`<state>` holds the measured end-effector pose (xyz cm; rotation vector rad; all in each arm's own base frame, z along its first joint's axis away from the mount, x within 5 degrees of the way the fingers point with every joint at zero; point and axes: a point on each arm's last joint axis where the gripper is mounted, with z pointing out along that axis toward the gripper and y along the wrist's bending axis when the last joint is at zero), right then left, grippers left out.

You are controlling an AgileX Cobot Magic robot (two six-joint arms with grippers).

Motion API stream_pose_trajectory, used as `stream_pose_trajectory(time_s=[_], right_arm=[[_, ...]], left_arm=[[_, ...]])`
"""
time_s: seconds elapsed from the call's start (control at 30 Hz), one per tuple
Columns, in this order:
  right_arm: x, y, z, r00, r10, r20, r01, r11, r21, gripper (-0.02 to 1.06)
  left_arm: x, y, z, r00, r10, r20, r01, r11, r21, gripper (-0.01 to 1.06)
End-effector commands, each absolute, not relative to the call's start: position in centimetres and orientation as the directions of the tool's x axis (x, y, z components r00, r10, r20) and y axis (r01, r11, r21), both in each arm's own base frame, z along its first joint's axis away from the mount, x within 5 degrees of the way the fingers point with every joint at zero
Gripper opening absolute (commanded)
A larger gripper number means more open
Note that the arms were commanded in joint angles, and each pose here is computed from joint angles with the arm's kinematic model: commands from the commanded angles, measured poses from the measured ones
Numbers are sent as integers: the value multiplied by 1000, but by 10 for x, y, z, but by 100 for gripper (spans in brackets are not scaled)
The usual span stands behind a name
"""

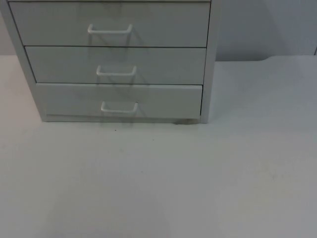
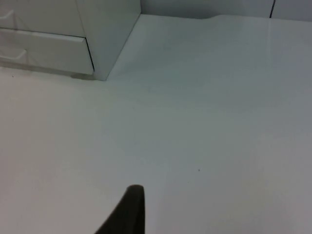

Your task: Open the drawer with the left hand, place the block into the drawer with the right hand, then close the drawer with the left hand.

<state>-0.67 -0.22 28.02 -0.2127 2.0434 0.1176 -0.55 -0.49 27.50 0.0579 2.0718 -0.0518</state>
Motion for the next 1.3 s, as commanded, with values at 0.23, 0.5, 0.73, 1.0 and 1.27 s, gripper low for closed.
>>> stream_pose_trajectory(time_s=[0.23,0.5,0.73,1.0,1.27], right_arm=[[-7,-3,280,-447,-102,-889,-201,980,-11,105],[-7,-3,280,-445,-101,-890,-201,980,-11,105],[-7,-2,280,-452,-65,-890,-116,993,-13,105],[-7,-2,280,-455,-36,-890,-54,998,-13,105],[-7,-2,280,-455,-36,-890,-52,999,-13,105]], left_arm=[[-5,-5,275,-473,15,-881,63,998,-17,105],[-5,-5,275,-473,15,-881,63,998,-17,105],[-5,-5,275,-473,15,-881,63,998,-17,105],[-5,-5,275,-473,15,-881,63,998,-17,105],[-5,-5,275,-473,15,-881,63,998,-17,105]])
